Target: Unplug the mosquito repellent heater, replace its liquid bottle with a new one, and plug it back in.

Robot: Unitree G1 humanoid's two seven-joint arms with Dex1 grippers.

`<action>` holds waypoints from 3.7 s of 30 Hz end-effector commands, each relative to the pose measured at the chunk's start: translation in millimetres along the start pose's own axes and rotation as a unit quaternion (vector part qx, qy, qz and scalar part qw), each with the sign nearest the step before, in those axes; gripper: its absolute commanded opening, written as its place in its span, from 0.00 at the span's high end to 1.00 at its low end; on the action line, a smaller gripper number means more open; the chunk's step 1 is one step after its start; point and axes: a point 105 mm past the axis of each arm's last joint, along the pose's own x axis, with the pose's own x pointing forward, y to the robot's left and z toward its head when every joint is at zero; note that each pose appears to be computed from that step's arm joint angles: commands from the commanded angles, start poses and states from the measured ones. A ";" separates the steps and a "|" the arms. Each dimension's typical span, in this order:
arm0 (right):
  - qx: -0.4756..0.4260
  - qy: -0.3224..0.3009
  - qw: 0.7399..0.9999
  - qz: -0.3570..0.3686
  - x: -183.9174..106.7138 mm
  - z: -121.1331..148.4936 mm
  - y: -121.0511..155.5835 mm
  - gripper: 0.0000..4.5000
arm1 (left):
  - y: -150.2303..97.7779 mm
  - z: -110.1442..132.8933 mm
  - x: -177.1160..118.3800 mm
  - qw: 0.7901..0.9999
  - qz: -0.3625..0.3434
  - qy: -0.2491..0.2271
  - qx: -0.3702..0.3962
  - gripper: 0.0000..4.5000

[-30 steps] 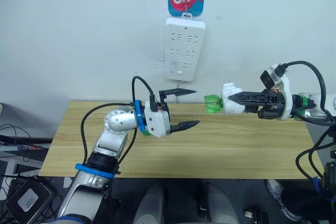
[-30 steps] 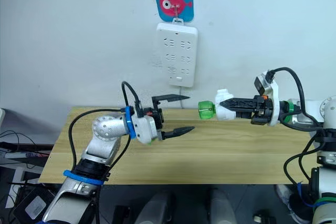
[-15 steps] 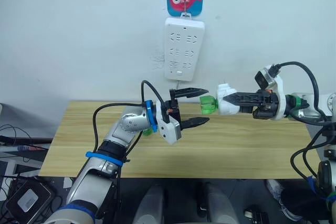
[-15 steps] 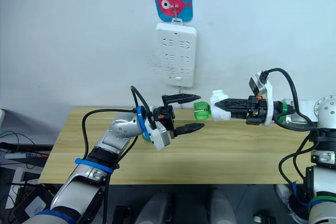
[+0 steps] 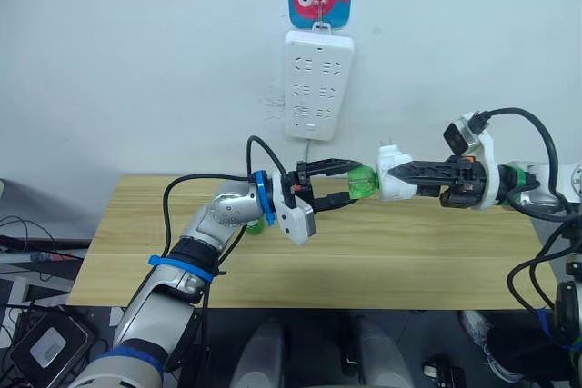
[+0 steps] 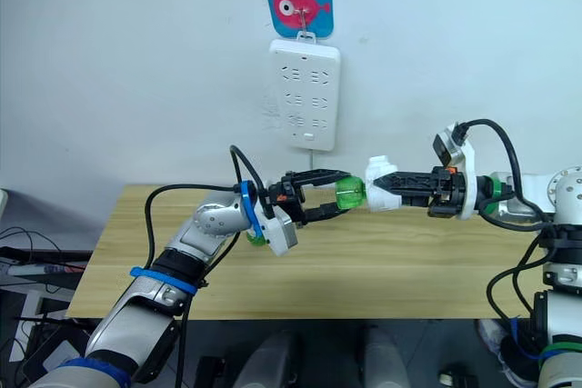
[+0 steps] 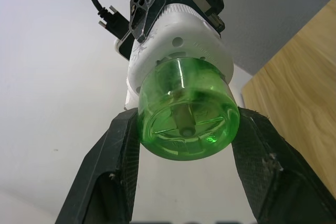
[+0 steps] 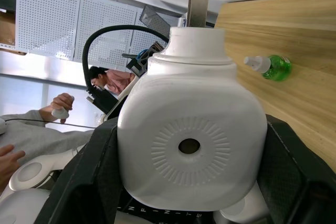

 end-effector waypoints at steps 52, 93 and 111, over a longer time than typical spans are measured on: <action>-0.035 -0.002 0.999 0.006 -3.6 8.7 10.9 0.33 | -2.1 16.3 -19.5 0.999 -0.017 -0.007 0.043 0.00; -0.068 0.067 0.995 0.040 11.3 -14.5 29.2 0.33 | 16.6 26.8 -22.7 0.470 -0.055 -0.059 -0.879 0.49; -0.066 0.056 0.995 0.051 9.3 -12.9 36.6 0.33 | 1.2 29.6 -33.7 0.392 -0.021 -0.047 -0.918 0.01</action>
